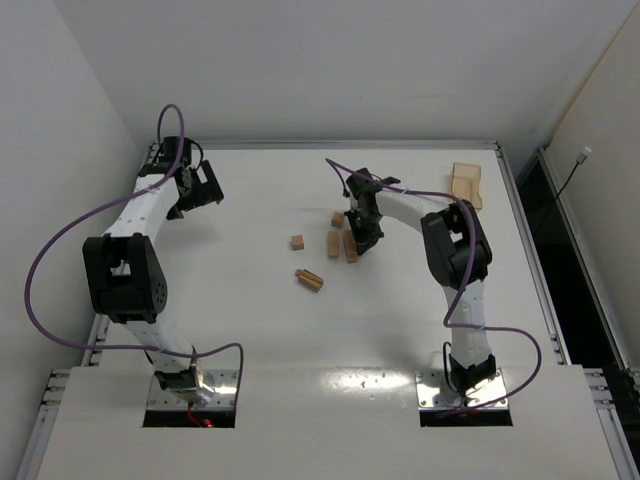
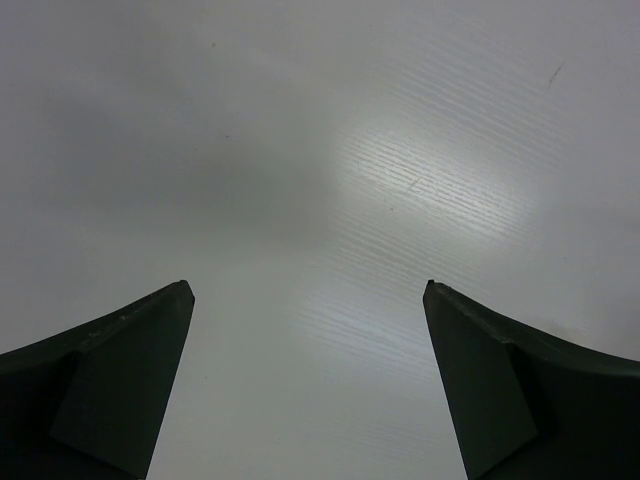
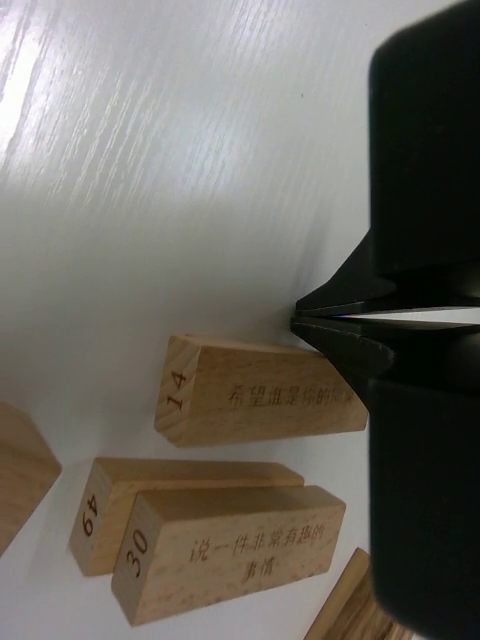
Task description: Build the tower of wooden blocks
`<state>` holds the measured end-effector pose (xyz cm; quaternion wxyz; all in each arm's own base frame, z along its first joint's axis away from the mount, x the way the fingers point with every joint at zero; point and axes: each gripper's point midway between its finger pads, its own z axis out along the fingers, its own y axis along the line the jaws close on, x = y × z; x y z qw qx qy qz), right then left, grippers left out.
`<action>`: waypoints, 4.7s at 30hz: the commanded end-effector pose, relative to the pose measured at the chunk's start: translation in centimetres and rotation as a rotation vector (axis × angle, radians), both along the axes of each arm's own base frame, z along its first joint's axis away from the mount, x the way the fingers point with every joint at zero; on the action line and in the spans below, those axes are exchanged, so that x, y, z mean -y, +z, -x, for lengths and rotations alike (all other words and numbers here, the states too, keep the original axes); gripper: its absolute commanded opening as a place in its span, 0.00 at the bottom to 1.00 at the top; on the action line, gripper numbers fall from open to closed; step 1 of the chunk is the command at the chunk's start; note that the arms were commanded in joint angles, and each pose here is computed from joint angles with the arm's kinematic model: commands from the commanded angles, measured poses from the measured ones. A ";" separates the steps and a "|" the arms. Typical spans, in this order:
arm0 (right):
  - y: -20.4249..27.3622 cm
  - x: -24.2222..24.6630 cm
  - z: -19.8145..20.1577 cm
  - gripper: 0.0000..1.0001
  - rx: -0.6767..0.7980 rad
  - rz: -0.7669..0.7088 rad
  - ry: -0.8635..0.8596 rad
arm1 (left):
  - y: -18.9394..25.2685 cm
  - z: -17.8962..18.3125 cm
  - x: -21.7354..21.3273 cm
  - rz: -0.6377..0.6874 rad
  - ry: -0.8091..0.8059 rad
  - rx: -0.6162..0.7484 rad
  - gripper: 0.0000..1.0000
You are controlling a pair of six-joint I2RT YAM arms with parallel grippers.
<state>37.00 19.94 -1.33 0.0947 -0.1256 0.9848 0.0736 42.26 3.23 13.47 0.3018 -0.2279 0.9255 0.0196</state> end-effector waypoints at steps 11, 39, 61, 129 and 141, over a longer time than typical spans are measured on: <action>0.4 -2.5 -1.7 0.00 0.040 -0.051 -0.009 | 0.4 -0.6 0.2 -0.004 -0.014 0.024 1.00; 0.3 -4.5 -1.0 0.00 0.013 -0.092 -0.008 | 0.0 -0.8 0.4 0.004 -0.019 0.015 1.00; 6.0 6.0 -3.5 0.51 0.127 -0.167 0.271 | 0.4 -0.3 0.9 0.004 -0.088 0.017 1.00; 4.9 -5.9 -2.0 1.00 0.250 -0.365 1.245 | -0.1 -0.1 6.8 0.190 -0.528 0.034 1.00; 4.5 -5.7 -2.2 1.00 0.236 -0.348 1.228 | -0.7 -0.1 6.9 0.198 -0.520 0.025 1.00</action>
